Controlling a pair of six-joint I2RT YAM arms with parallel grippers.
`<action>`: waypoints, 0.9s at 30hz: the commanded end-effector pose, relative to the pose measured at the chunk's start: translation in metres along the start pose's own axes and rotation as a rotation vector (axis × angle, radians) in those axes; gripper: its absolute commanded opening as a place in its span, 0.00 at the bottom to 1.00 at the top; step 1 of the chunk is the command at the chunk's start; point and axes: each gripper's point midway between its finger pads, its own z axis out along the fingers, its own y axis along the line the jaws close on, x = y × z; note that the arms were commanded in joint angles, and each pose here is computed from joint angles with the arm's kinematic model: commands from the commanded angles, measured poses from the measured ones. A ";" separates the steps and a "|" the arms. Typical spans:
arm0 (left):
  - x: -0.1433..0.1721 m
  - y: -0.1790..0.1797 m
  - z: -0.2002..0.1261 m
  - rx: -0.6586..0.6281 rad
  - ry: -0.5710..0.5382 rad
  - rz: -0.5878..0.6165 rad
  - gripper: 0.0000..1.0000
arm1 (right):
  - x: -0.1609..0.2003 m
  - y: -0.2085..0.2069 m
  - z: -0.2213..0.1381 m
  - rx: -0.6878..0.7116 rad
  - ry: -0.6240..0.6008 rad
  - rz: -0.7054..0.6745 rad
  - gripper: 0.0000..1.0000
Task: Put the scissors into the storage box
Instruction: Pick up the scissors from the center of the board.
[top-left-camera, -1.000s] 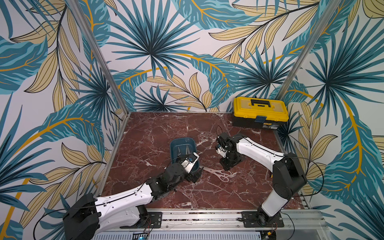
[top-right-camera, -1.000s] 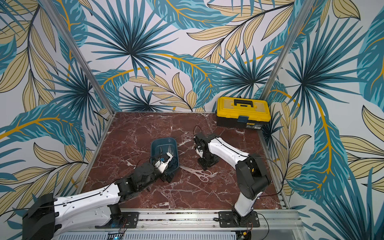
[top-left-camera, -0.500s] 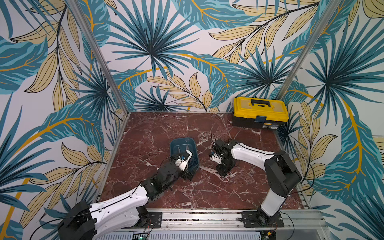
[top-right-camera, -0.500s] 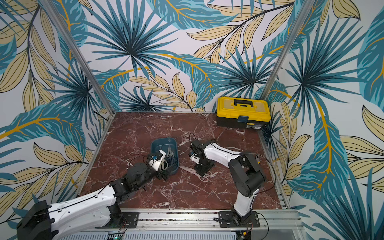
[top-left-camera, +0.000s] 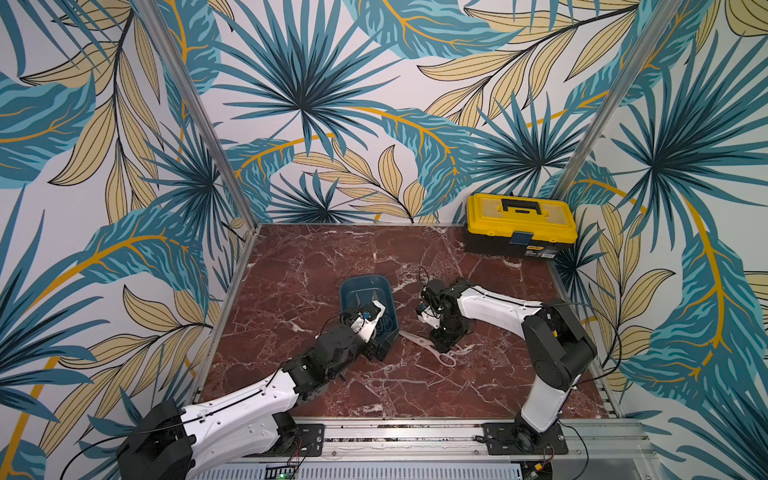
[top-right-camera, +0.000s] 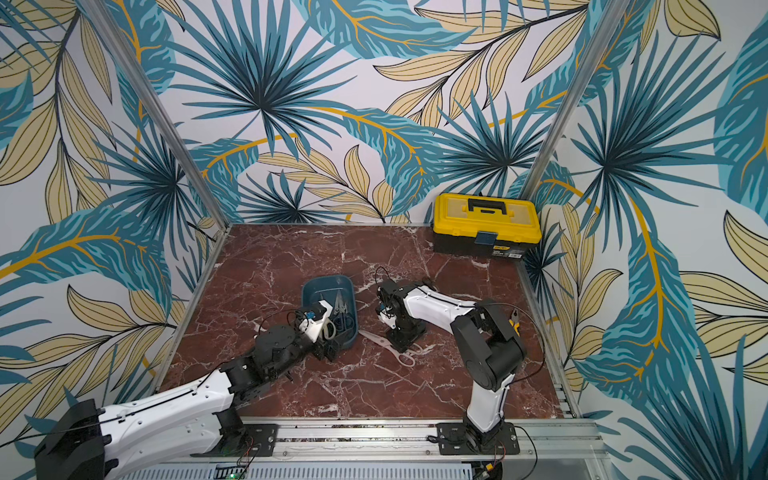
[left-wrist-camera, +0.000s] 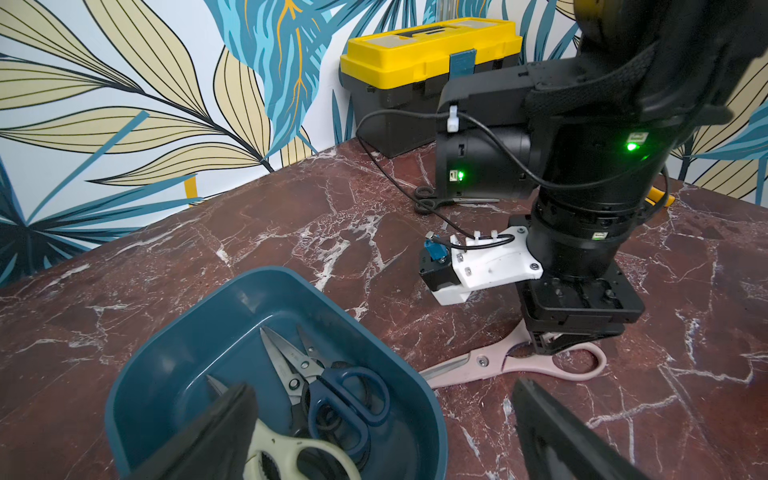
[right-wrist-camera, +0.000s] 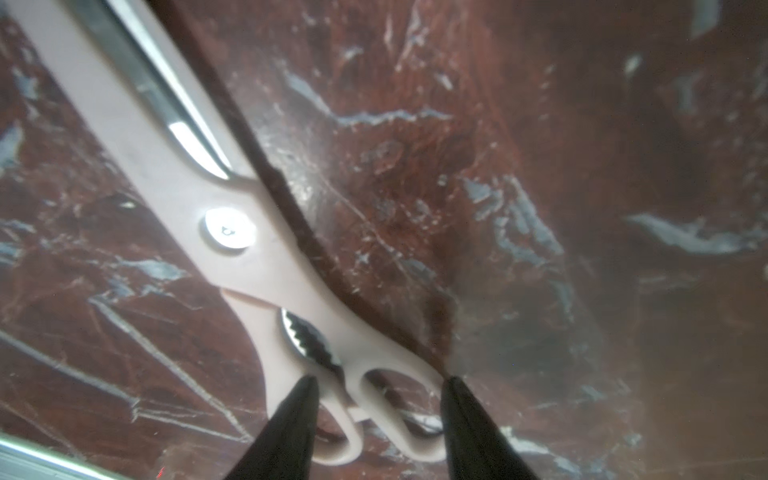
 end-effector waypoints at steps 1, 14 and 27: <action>0.005 -0.001 0.001 0.008 0.004 -0.010 1.00 | 0.017 0.024 0.009 -0.112 0.081 0.054 0.52; 0.003 -0.005 0.008 0.029 0.015 -0.012 1.00 | 0.004 0.022 -0.026 -0.044 0.000 0.239 0.52; 0.005 -0.004 -0.003 0.030 0.001 -0.021 1.00 | 0.032 0.026 -0.008 0.100 0.005 0.237 0.52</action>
